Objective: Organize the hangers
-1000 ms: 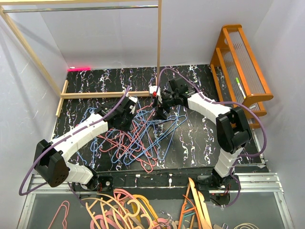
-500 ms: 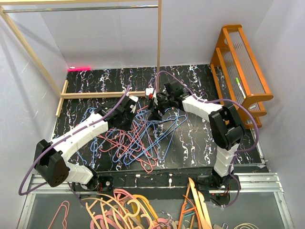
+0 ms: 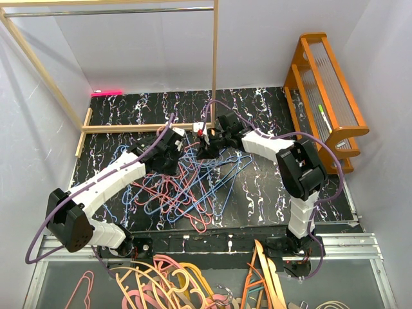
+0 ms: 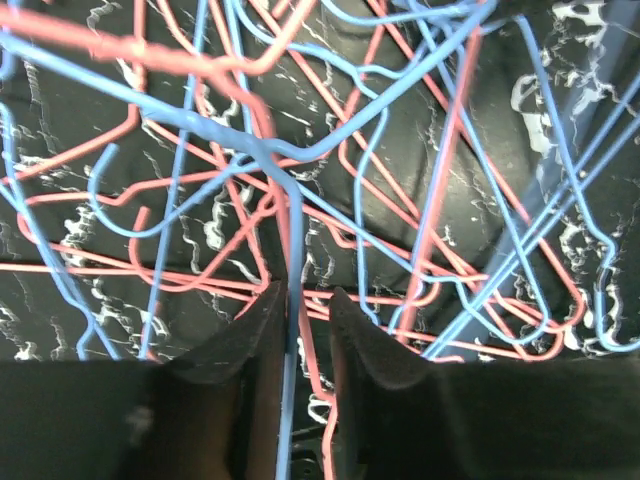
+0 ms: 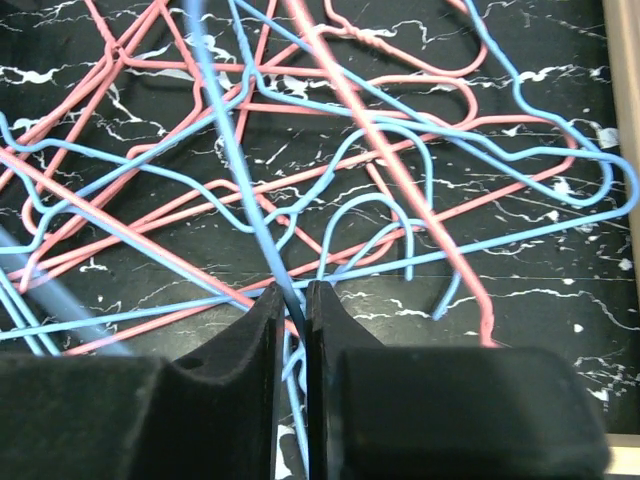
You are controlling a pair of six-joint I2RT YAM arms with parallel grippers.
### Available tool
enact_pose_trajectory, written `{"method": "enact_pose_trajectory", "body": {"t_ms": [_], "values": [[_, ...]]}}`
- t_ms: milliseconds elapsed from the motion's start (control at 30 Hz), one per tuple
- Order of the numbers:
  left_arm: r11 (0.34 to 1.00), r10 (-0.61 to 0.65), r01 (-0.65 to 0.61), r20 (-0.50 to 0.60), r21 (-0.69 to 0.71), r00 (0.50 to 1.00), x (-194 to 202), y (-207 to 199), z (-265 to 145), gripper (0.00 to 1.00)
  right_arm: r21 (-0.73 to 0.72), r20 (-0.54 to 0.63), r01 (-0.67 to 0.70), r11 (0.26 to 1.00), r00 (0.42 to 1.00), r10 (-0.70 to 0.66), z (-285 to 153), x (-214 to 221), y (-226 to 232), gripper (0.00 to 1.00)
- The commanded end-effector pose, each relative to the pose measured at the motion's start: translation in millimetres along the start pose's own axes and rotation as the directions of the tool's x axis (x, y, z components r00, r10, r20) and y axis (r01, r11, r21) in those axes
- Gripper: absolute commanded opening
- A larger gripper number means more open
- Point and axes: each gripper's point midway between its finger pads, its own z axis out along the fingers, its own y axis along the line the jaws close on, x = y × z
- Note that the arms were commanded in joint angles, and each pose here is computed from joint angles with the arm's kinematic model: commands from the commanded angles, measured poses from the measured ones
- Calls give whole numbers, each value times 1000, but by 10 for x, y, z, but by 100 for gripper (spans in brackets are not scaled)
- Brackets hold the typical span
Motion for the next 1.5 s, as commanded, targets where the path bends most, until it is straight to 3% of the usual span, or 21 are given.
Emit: {"method": "enact_pose_trajectory", "body": {"t_ms": [0,33,67,100,300,400,533,667,900,1167,1300,1467], "values": [[1000,-30,30,38,-7,999,-176,-5,-186,51,43,36,76,996,996,-78,-77,-308,-71,8],[999,-39,40,44,-22,998,-189,30,-250,82,46,29,83,996,996,-84,-102,-305,-58,8],[997,-50,53,53,-54,997,-203,100,-332,95,47,21,88,995,996,-89,-124,-307,-44,8],[995,-62,68,70,-76,996,-231,160,-437,97,45,15,90,995,996,-91,-139,-304,-23,8],[974,-157,197,292,-115,943,-398,538,-1273,97,68,-7,105,992,994,-105,-206,-291,-4,8],[952,-192,267,389,-148,901,-365,804,-1411,97,90,-3,116,989,993,-116,-234,-363,-47,8],[938,-263,312,275,-151,925,-74,997,-831,97,110,15,130,985,991,-132,-272,-520,-115,8],[895,-444,442,244,67,862,-80,1035,-437,97,140,42,150,979,987,-157,-320,-696,-185,8],[838,-510,449,153,310,847,-321,828,-189,97,84,128,110,990,984,-120,-393,-858,-123,8],[804,-510,429,104,412,854,-280,647,-81,96,-53,255,34,998,967,-20,-292,-876,-35,8],[813,-510,445,92,376,855,-167,681,-30,93,-104,332,-18,994,942,51,-419,-994,-115,8],[813,-518,470,59,344,853,-88,700,-24,85,-94,341,-24,995,938,55,-506,-949,-198,8]]}}
